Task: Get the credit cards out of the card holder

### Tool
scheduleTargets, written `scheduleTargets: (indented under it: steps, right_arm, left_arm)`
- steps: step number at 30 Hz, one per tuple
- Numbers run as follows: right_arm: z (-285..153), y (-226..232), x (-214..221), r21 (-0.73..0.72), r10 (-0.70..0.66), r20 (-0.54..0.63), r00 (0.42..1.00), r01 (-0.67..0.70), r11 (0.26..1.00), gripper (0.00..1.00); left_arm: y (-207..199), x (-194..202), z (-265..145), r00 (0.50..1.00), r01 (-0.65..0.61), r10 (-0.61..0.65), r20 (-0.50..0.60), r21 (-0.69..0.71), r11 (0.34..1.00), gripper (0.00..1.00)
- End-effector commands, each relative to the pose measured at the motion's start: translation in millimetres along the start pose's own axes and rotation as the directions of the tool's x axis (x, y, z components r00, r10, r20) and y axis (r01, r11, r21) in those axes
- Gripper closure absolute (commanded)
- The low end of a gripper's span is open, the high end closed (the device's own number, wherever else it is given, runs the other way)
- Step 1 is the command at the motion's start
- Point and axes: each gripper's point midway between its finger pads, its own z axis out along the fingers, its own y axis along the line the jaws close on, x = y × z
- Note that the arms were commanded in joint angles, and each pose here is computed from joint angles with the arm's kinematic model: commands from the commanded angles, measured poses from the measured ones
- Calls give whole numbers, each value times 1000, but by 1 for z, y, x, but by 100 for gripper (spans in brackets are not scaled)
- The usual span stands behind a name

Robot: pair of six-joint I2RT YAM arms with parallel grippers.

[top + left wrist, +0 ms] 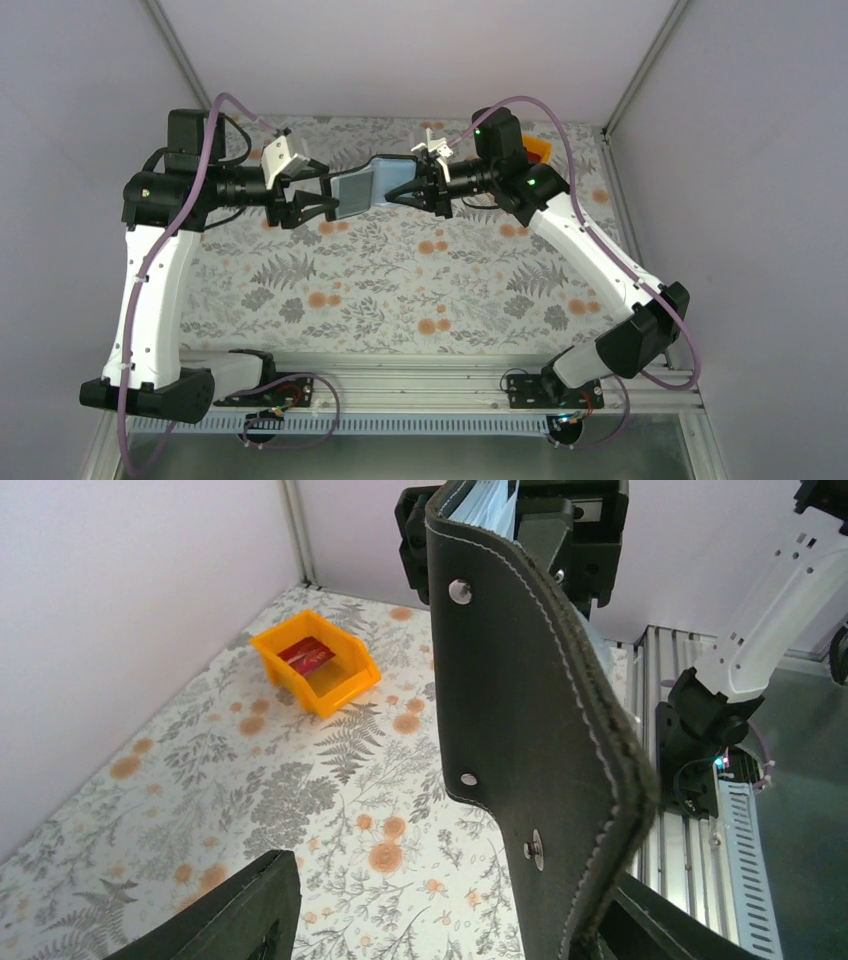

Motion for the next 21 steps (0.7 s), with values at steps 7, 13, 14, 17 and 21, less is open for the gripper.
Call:
scheduleTargets:
  steps: [7,13,14,17,21]
  right_arm:
    - [-5,6,-13,-23,-31,23,999,32,999,96]
    - [-5,7,-12,-34,-25,20,999,25,999,96]
    - [-6,8,-13,-32,-25,20,999,25,999,96]
    - [-6,9,-15,-36,-22,26,999,23,999,96]
    - [-5,5,-20,-31,-2,46,999,3,1000,96]
  left_arm:
    - [-13,-16,-10,996,-76,74,45,26,997,45]
    - [-18,-20,-9,995,-67,62,76,64,996,52]
    - [-16,-21,-9,995,-61,56,78,62,996,52]
    - [-5,-22,-7,997,-23,21,80,24,999,52]
    - [5,-17,0,996,48,-49,79,14,999,49]
